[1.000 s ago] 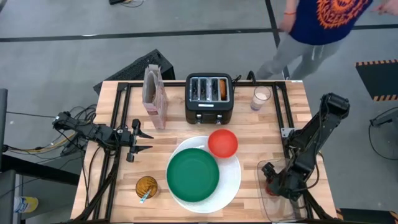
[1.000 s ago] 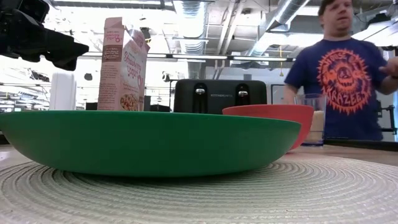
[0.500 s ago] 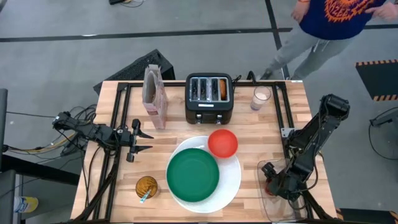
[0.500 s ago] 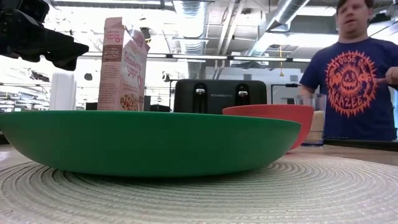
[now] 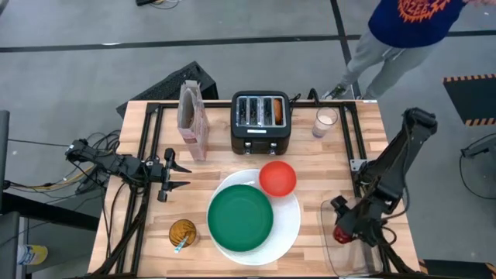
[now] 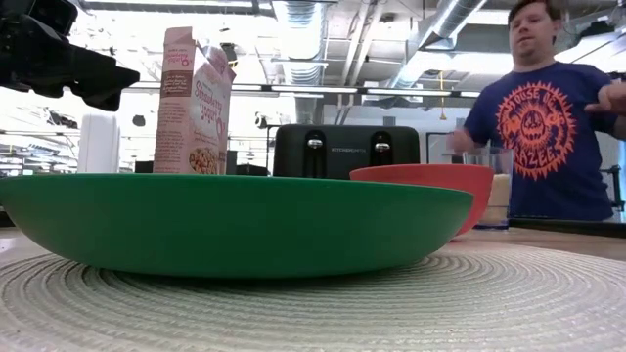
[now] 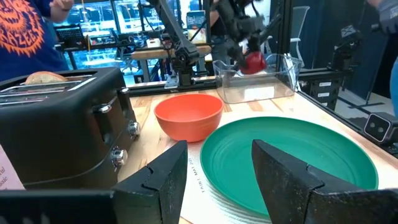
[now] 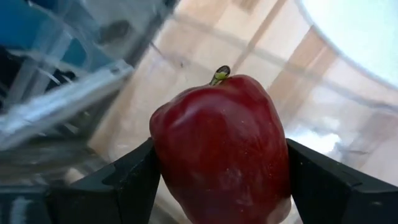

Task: Arrange a breakfast setting
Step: Put the red apple on the green plate from the transparent bin

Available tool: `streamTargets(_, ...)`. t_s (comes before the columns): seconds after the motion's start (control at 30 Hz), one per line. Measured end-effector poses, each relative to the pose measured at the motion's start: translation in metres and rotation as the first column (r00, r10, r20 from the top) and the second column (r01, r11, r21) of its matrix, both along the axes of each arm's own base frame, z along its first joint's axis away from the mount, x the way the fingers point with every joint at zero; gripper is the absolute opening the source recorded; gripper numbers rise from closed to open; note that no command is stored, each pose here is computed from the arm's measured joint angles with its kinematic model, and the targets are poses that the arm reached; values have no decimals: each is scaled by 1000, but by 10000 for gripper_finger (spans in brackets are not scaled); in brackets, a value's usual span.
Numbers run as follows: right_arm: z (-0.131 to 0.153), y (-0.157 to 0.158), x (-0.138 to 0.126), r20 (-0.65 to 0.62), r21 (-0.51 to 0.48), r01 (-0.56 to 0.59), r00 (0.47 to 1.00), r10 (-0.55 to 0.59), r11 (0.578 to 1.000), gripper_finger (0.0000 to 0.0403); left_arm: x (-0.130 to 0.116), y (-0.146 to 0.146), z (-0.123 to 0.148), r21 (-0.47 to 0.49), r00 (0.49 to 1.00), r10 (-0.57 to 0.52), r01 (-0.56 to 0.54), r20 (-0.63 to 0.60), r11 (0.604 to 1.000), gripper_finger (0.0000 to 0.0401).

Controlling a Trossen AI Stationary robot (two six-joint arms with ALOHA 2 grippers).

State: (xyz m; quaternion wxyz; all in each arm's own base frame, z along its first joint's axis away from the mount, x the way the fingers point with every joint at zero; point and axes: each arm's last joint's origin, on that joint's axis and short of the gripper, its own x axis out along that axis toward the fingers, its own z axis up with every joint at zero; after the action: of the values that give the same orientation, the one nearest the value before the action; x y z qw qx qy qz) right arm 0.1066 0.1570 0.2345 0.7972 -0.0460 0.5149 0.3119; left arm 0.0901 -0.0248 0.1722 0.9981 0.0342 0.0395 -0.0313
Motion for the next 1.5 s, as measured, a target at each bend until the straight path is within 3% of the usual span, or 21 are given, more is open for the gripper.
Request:
streamTargets(0.33, 60, -26, 13, 169, 129, 157, 969, -177, 979, 316, 0, 0, 0, 0, 1000, 0, 0, 0, 1000, 171)
streamTargets(0.67, 95, -40, 48, 399, 319, 289, 823, -405, 903, 316, 0, 0, 0, 0, 1000, 0, 0, 0, 1000, 171)
streamTargets(0.87, 100, -43, 75, 504, 355, 305, 734, -456, 884, 316, 0, 0, 0, 0, 1000, 0, 0, 0, 1000, 171)
streamTargets(1.17, 90, -41, 123, 552, 417, 372, 621, -556, 830, 316, 0, 0, 0, 0, 1000, 0, 0, 0, 1000, 171)
streamTargets(1.5, 66, -46, 174, 514, 521, 477, 487, -706, 708, 316, 0, 0, 0, 0, 1000, 0, 0, 0, 1000, 171)
